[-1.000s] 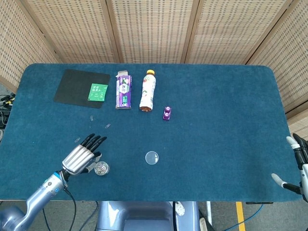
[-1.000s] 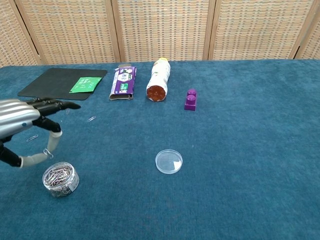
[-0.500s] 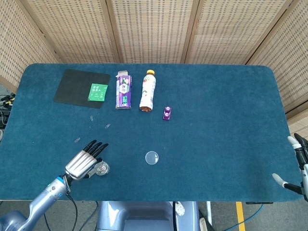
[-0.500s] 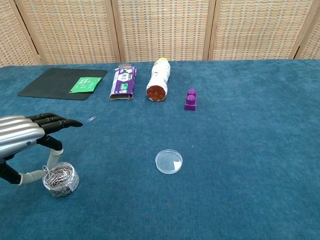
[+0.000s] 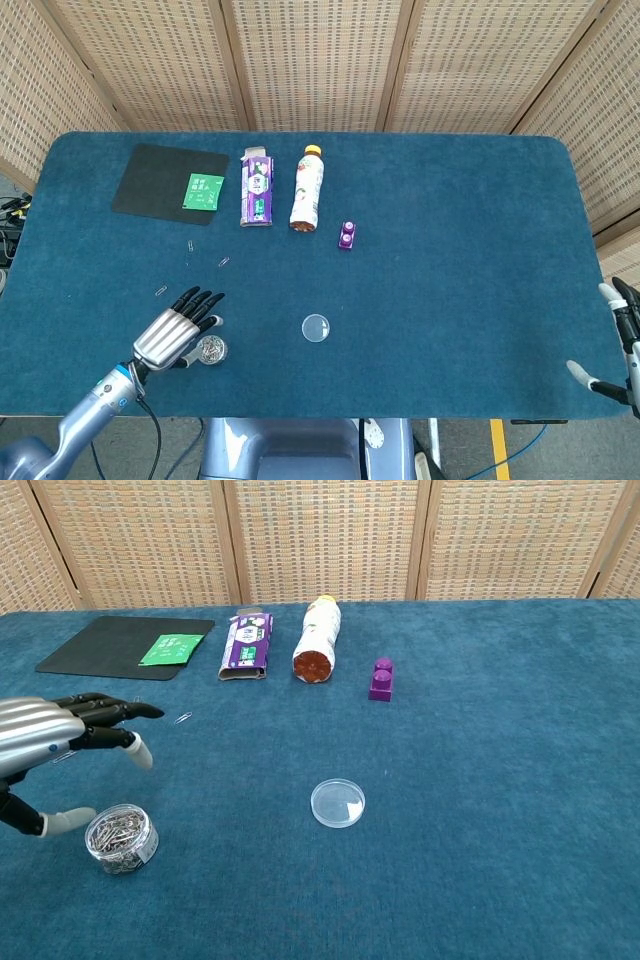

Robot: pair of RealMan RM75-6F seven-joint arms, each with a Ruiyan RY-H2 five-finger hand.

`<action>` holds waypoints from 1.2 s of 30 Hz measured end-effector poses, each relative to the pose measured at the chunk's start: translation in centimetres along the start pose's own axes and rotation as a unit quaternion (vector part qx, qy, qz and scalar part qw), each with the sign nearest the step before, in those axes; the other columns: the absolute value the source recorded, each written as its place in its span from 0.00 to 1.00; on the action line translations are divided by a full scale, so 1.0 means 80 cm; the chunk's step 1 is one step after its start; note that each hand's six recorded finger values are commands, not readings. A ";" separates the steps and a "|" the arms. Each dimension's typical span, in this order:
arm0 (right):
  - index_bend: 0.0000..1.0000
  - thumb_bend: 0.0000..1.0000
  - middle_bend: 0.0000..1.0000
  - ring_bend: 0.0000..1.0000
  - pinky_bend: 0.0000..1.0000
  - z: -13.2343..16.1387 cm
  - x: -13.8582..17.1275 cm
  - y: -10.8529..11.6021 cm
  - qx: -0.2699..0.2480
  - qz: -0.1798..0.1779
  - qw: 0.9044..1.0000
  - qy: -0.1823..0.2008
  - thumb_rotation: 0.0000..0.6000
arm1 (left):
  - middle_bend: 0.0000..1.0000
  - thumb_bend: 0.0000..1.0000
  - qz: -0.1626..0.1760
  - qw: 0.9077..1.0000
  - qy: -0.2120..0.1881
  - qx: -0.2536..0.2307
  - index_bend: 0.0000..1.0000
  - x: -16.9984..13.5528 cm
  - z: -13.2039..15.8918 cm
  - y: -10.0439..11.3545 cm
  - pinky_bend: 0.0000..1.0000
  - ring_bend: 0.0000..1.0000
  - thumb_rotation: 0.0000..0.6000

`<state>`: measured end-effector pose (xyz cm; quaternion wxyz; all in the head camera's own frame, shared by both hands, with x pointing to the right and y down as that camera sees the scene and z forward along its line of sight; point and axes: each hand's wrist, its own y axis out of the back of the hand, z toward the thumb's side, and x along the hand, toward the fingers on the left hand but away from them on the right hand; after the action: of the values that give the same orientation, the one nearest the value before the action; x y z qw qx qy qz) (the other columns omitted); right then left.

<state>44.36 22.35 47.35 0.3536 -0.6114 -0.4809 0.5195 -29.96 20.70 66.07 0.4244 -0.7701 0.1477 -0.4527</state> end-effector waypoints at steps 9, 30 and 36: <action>0.02 0.00 0.00 0.00 0.00 0.001 0.001 -0.001 -0.001 0.001 1.000 0.002 1.00 | 0.00 0.93 0.020 0.998 0.060 -0.019 0.27 -0.007 -0.049 0.020 0.00 0.00 1.00; 0.02 0.00 0.00 0.00 0.00 0.003 -0.001 -0.004 0.003 0.004 1.000 0.001 1.00 | 0.00 1.00 -0.054 0.960 0.247 -0.117 0.30 0.011 -0.203 -0.050 0.00 0.00 1.00; 0.02 0.00 0.00 0.00 0.00 0.002 -0.001 -0.003 0.001 0.004 1.000 0.000 1.00 | 0.00 1.00 -0.043 0.965 0.229 -0.120 0.30 0.019 -0.192 -0.045 0.00 0.00 1.00</action>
<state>44.12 22.34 47.58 0.3523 -0.6129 -0.4779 0.5214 -42.36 13.93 73.29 0.2644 -0.6964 0.2613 -0.6138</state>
